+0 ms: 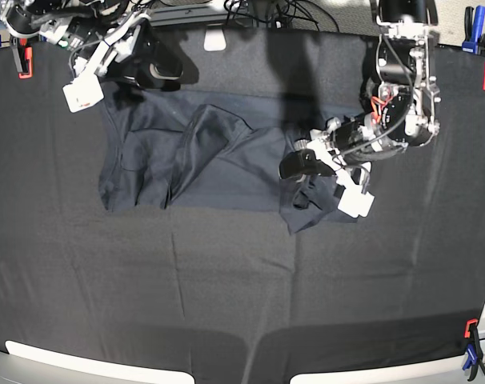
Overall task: Layout the t-shirt on the table in an organized manner, then fold the t-shirt properly
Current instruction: 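Lift the shirt end with the left gripper and fold it toward the middle, then grasp the opposite shirt end with the right gripper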
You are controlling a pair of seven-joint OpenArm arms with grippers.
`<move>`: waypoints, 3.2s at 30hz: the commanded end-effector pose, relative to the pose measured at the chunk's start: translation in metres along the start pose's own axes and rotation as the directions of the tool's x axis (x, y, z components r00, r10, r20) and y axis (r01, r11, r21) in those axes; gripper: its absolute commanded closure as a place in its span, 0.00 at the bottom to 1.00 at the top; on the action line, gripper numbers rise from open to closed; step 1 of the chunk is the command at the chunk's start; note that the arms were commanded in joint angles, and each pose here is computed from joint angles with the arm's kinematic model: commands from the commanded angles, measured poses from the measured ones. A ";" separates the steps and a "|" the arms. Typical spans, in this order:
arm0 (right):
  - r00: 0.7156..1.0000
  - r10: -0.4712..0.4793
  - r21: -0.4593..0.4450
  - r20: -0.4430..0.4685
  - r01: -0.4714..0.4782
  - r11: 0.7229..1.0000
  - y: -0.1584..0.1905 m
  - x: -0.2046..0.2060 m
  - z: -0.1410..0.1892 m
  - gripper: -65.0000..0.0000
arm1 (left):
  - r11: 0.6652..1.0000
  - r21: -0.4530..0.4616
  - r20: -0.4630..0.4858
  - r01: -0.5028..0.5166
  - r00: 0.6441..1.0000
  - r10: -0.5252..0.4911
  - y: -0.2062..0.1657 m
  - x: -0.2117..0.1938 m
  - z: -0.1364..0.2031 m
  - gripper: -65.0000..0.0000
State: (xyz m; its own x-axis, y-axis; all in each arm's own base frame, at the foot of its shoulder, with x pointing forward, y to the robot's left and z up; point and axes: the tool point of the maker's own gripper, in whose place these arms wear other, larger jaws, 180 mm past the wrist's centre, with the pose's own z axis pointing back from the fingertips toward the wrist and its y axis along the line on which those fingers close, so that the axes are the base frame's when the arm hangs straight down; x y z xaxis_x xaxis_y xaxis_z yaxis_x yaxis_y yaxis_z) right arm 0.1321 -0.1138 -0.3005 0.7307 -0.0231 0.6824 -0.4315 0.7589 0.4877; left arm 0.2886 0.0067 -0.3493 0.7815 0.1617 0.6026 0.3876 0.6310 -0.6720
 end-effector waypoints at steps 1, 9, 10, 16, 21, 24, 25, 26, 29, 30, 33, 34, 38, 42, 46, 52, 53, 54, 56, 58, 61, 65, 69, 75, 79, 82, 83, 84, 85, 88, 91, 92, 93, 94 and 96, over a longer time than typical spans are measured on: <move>0.999 0.040 0.029 0.036 -0.041 0.999 0.008 0.009 0.002 0.64 | 0.999 -0.029 0.050 0.021 0.999 -0.020 -0.008 0.016 0.002 1.00; 0.999 0.040 0.029 0.036 -0.041 0.999 0.008 0.009 0.002 0.64 | 0.992 -0.130 0.004 0.000 1.000 0.000 -0.028 0.008 0.001 0.73; 0.999 0.040 0.029 0.035 -0.041 0.999 0.008 0.009 0.002 0.64 | 0.988 -0.156 -0.008 0.008 1.000 -0.009 -0.033 0.006 0.001 0.64; 0.999 0.040 0.029 0.035 -0.041 0.999 0.008 0.009 0.002 0.64 | 0.952 -0.304 0.051 -0.020 0.998 0.037 -0.060 0.021 0.008 0.55; 0.999 0.040 0.029 0.035 -0.041 0.999 0.008 0.009 0.002 0.64 | 0.954 -0.287 0.102 0.082 0.993 -0.054 -0.059 0.041 0.007 0.55; 0.999 0.041 0.028 0.036 -0.042 0.999 0.008 0.009 0.002 0.64 | 0.975 -0.158 0.139 0.157 0.981 -0.135 -0.039 0.056 0.002 0.55; 0.998 0.043 0.028 0.038 -0.044 0.999 0.008 0.010 0.002 0.64 | 0.978 -0.109 0.161 0.180 0.974 -0.161 -0.032 0.062 0.001 0.55; 0.998 0.045 0.026 0.039 -0.046 0.999 0.007 0.011 0.002 0.64 | 0.978 -0.067 0.184 0.197 0.966 -0.182 -0.026 0.066 0.001 0.55; 0.997 0.055 0.026 0.051 -0.056 0.998 0.006 0.015 0.001 0.64 | 0.970 0.027 0.235 0.241 0.942 -0.241 -0.013 0.076 0.002 0.55; 0.997 0.059 0.026 0.057 -0.060 0.998 0.006 0.018 0.000 0.64 | 0.966 0.051 0.234 0.253 0.937 -0.257 -0.010 0.076 0.001 0.55; 0.993 0.096 -0.006 0.075 -0.096 0.995 -0.001 0.028 -0.002 0.64 | 0.951 0.113 0.185 0.288 0.934 -0.305 -0.003 0.070 -0.004 0.55; 0.990 0.124 -0.047 0.071 -0.121 0.991 -0.010 0.031 -0.004 0.64 | 0.946 0.126 0.167 0.298 0.934 -0.316 -0.001 0.068 -0.006 0.55; 0.965 0.245 -0.317 -0.094 -0.263 0.911 -0.067 0.031 0.000 0.64 | 0.948 0.135 0.154 0.288 0.939 -0.308 0.000 0.065 -0.009 0.55; 0.948 0.270 -0.465 -0.170 -0.319 0.826 -0.099 0.043 0.010 0.55 | 0.948 0.134 0.135 0.287 0.943 -0.305 0.001 0.062 -0.009 0.55; 0.933 0.323 -0.529 -0.160 -0.357 0.769 -0.113 0.067 0.013 0.39 | 0.951 0.127 0.113 0.283 0.948 -0.297 0.001 0.058 -0.010 0.55; 0.960 0.277 -0.644 -0.050 -0.243 0.725 -0.148 0.092 0.016 0.39 | 0.951 0.127 0.087 0.283 0.951 -0.295 0.002 0.053 -0.010 0.55; 0.966 0.256 -0.648 -0.038 -0.219 0.730 -0.156 0.092 0.015 0.39 | 0.951 0.127 0.088 0.283 0.951 -0.295 0.002 0.053 -0.010 0.55; 0.973 0.228 -0.651 -0.032 -0.193 0.734 -0.165 0.090 0.014 0.39 | 0.951 0.127 0.088 0.283 0.951 -0.295 0.002 0.053 -0.010 0.55; 0.986 0.165 -0.650 -0.007 -0.130 0.749 -0.183 0.084 0.011 0.39 | 0.951 0.127 0.087 0.283 0.951 -0.295 0.002 0.053 -0.010 0.55; 0.994 0.094 -0.619 0.050 -0.043 0.785 -0.197 0.080 0.007 0.39 | 0.951 0.127 0.088 0.283 0.951 -0.295 0.002 0.053 -0.010 0.55; 0.998 0.025 -0.541 0.052 0.007 0.841 -0.208 0.069 -0.002 0.39 | 0.951 0.127 0.088 0.283 0.951 -0.295 0.002 0.053 -0.010 0.55; 0.999 -0.029 -0.464 0.023 0.037 0.885 -0.217 0.050 -0.011 0.39 | 0.951 0.127 0.081 0.283 0.952 -0.294 0.003 0.052 -0.010 0.55; 0.993 -0.115 -0.394 0.041 0.122 0.911 -0.222 0.032 -0.016 0.39 | 0.951 0.127 0.081 0.283 0.952 -0.295 0.003 0.052 -0.010 0.55; 0.974 -0.220 -0.293 0.046 0.224 0.930 -0.211 0.019 -0.026 0.39 | 0.951 0.127 0.081 0.283 0.952 -0.294 0.003 0.052 -0.010 0.55; 0.970 -0.239 -0.257 0.037 0.240 0.936 -0.205 0.018 -0.028 0.39 | 0.951 0.127 0.082 0.283 0.952 -0.295 0.003 0.052 -0.010 0.55; 0.969 -0.242 -0.248 0.044 0.245 0.937 -0.203 0.019 -0.030 0.39 | 0.951 0.127 0.082 0.283 0.952 -0.295 0.003 0.052 -0.010 0.55; 0.968 -0.245 -0.242 0.049 0.249 0.938 -0.202 0.019 -0.031 0.39 | 0.951 0.127 0.081 0.283 0.952 -0.295 0.003 0.052 -0.010 0.55; 0.967 -0.248 -0.229 0.061 0.256 0.939 -0.200 0.021 -0.032 0.39 | 0.951 0.127 0.081 0.283 0.952 -0.295 0.003 0.052 -0.010 0.55; 0.965 -0.252 -0.217 0.072 0.262 0.940 -0.198 0.023 -0.033 0.39 | 0.951 0.127 0.081 0.283 0.952 -0.295 0.003 0.052 -0.010 0.55; 0.960 -0.258 -0.178 0.108 0.274 0.945 -0.193 0.031 -0.035 0.39 | 0.951 0.127 0.081 0.283 0.952 -0.294 0.003 0.052 -0.010 0.55; 0.957 -0.262 -0.158 0.127 0.281 0.947 -0.190 0.035 -0.035 0.39 | 0.951 0.127 0.081 0.283 0.952 -0.295 0.003 0.052 -0.010 0.55; 0.957 -0.262 -0.158 0.127 0.280 0.947 -0.190 0.035 -0.035 0.39 | 0.951 0.127 0.081 0.283 0.952 -0.294 0.003 0.052 -0.010 0.55; 0.957 -0.262 -0.158 0.126 0.280 0.947 -0.190 0.034 -0.035 0.39 | 0.951 0.127 0.081 0.283 0.952 -0.294 0.003 0.052 -0.010 0.55; 0.957 -0.262 -0.157 0.126 0.280 0.947 -0.190 0.034 -0.035 0.39 | 0.951 0.127 0.082 0.283 0.952 -0.295 0.003 0.052 -0.010 0.55; 0.958 -0.262 -0.152 0.118 0.278 0.949 -0.188 0.033 -0.038 0.39 | 0.951 0.127 0.082 0.283 0.952 -0.295 0.003 0.052 -0.010 0.55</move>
State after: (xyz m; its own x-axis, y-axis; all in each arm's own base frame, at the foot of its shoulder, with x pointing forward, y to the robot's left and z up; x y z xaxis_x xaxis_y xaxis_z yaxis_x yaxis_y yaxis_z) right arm 0.2507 -0.2295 -0.4006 0.7740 -0.3141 0.5498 -0.0871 0.8072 0.5839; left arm 0.3265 0.0104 -0.3410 0.6302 0.0056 0.7764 0.5095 0.7516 -0.4190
